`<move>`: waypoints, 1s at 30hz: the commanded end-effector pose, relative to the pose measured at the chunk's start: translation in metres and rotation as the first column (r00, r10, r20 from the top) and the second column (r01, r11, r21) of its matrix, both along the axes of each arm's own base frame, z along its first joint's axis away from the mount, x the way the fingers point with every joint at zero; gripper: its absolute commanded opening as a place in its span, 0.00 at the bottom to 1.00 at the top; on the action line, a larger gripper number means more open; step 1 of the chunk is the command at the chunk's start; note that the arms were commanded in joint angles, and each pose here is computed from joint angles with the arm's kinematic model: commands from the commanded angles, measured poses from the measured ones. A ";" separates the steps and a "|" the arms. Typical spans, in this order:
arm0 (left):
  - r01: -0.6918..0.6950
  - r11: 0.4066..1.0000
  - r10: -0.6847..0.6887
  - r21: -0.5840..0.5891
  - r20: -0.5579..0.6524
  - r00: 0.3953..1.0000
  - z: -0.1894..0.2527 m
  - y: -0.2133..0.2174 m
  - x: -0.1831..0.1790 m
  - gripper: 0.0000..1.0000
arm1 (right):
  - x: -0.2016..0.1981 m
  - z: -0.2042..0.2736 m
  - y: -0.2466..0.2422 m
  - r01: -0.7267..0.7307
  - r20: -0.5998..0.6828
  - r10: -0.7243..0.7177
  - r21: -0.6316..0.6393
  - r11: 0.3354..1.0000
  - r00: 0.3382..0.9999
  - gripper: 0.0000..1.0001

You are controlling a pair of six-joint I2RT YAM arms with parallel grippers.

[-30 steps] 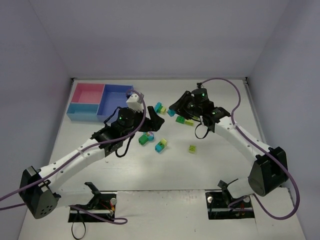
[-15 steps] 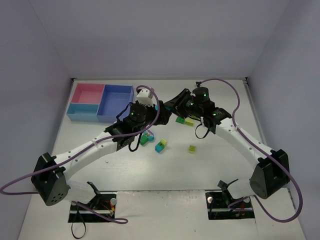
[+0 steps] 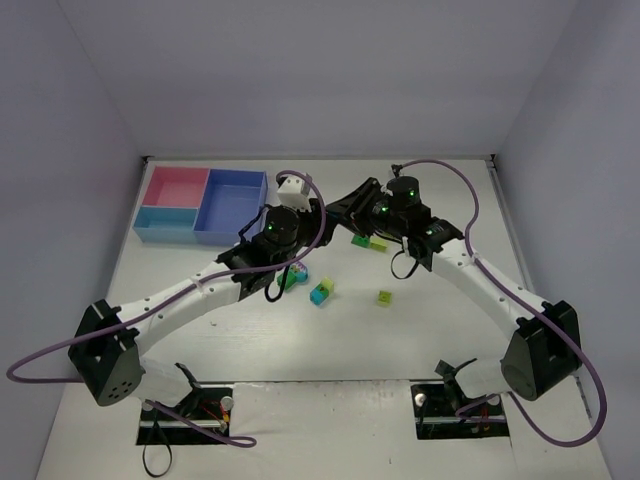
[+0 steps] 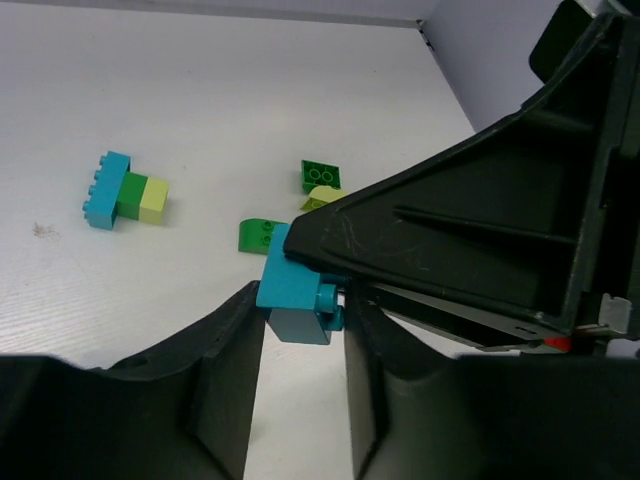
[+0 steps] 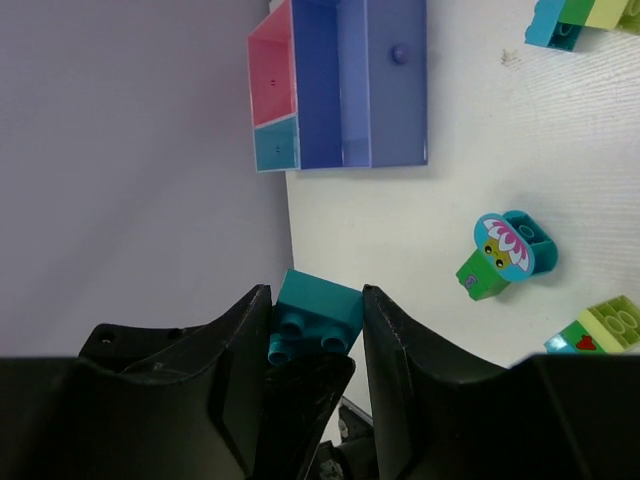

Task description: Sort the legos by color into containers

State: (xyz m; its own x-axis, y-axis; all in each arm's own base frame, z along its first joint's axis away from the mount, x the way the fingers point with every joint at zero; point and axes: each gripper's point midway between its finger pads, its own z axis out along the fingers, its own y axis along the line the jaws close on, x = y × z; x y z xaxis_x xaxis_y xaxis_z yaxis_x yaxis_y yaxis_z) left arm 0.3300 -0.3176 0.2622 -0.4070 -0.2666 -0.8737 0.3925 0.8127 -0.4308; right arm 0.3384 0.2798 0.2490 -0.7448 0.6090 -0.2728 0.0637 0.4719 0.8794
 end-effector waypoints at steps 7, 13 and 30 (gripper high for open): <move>-0.072 0.990 0.087 -0.124 0.118 0.989 0.053 0.006 0.016 0.00 | -0.004 0.021 0.006 -0.037 0.088 0.033 0.044 0.998 0.996 0.22; -0.106 0.991 0.115 -0.082 0.115 0.987 0.041 0.024 0.014 0.00 | 0.009 0.008 -0.009 0.008 0.104 -0.005 -0.027 1.000 0.995 0.77; -0.533 0.797 0.528 0.283 0.100 0.843 0.003 0.280 0.093 0.00 | 0.037 -0.043 -0.137 0.153 0.158 -0.085 -0.485 0.861 0.984 0.89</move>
State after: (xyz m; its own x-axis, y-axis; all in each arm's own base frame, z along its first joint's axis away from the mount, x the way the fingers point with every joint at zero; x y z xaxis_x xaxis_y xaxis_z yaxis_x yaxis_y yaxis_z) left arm 0.4037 -0.0689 0.2348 -0.3141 -0.2310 -0.9209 -0.1080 0.9724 -0.2070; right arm 0.3803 0.1519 0.1947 -0.6412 0.5250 -0.5597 0.1173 0.7879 0.6046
